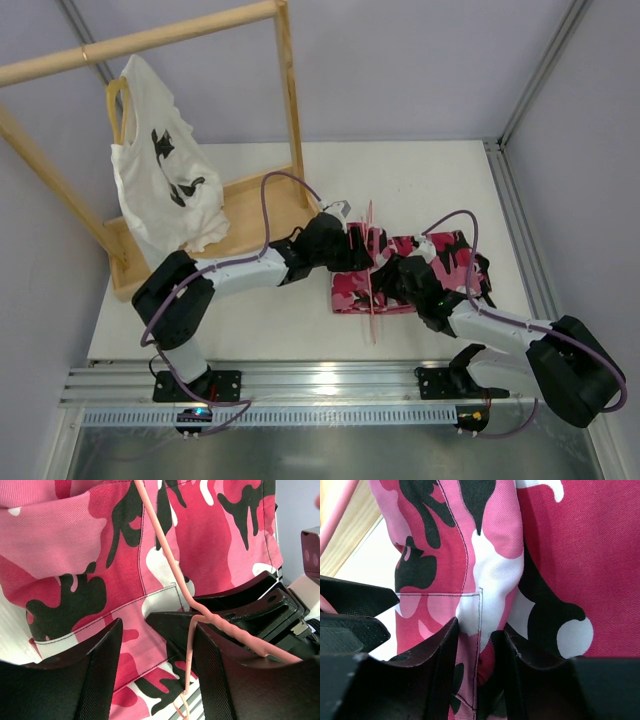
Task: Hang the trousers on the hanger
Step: Place trousers on hanger
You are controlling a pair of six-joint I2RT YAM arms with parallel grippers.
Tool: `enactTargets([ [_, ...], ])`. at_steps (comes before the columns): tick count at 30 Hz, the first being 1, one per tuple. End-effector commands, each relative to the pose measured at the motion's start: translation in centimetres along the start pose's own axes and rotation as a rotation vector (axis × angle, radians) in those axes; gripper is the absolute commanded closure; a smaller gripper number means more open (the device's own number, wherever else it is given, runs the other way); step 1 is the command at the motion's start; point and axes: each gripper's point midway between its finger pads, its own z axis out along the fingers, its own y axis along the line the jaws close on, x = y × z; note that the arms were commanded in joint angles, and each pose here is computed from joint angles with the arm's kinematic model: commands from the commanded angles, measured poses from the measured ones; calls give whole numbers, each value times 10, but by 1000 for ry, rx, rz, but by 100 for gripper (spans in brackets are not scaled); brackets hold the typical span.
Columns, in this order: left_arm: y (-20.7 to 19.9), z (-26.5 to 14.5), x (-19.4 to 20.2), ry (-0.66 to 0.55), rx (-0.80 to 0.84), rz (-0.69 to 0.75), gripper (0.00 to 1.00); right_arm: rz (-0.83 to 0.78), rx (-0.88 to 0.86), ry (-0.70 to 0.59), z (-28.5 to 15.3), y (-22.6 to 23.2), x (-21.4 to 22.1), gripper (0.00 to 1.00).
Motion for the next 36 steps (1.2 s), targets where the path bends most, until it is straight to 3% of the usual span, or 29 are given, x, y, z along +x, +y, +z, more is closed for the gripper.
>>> enactTargets([
  [1,-7,1,-16,-74,10,9,43,59,-60,-48,1,18,-14,60],
  [7,-13,2,-17,-79,40,-7,43,84,-37,-40,9,11,-6,65],
  [12,-7,4,-20,-95,9,-15,41,115,-52,-29,13,17,1,81],
  [22,-11,7,-21,-123,3,-5,40,118,-60,-59,7,25,-7,88],
  [25,-9,11,-22,-116,-20,-7,51,104,-60,-62,6,30,-9,90],
  [27,-4,13,-21,-97,-62,-7,62,98,-58,-65,6,32,-11,92],
  [28,0,13,-20,-95,-84,-6,74,94,-54,-62,6,32,-9,94],
  [31,9,12,-19,-83,-136,-1,88,91,-51,-53,8,34,-7,96],
  [32,14,11,-20,-86,-168,3,97,90,-52,-52,8,34,-7,96],
  [36,38,2,-15,-56,-300,35,100,64,-13,-76,6,37,-19,96],
])
